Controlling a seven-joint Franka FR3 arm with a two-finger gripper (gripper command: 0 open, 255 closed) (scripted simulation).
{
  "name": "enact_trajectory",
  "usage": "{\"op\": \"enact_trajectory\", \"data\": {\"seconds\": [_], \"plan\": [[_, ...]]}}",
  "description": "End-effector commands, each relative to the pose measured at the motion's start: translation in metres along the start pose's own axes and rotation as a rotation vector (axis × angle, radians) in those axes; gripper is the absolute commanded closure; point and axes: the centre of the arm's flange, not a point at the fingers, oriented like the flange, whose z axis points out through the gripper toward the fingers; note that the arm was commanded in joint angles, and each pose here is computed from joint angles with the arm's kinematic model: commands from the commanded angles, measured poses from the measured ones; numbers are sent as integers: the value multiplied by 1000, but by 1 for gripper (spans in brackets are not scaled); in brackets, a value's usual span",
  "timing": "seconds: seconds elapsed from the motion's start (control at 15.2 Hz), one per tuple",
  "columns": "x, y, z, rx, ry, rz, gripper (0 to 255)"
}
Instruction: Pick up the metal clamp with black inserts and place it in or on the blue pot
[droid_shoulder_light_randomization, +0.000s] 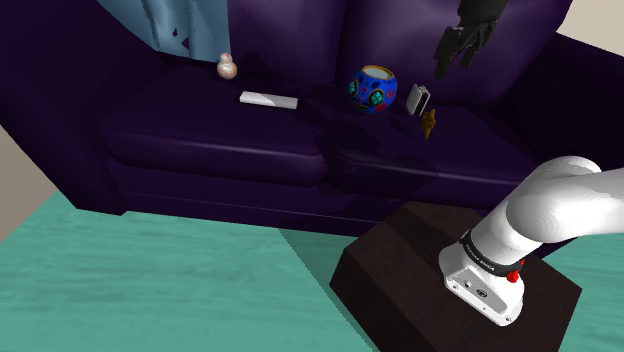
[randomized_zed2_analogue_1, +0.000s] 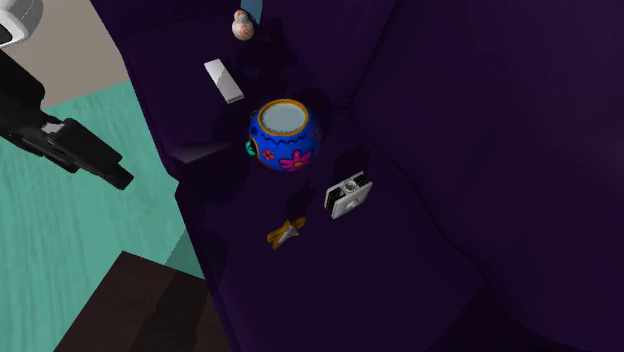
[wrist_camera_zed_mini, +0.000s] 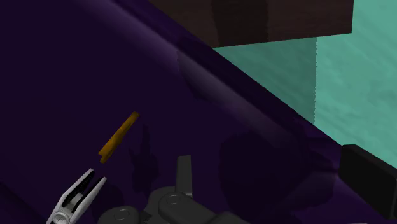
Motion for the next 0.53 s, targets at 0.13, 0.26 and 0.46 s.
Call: {"op": "enact_trajectory", "data": {"seconds": [0.13, 0.26, 0.46], "plan": [[14, 19, 14, 10, -2, 12, 0], [28, 39, 27, 21, -4, 24, 0], [48, 68, 49, 36, -7, 42, 0]]}}
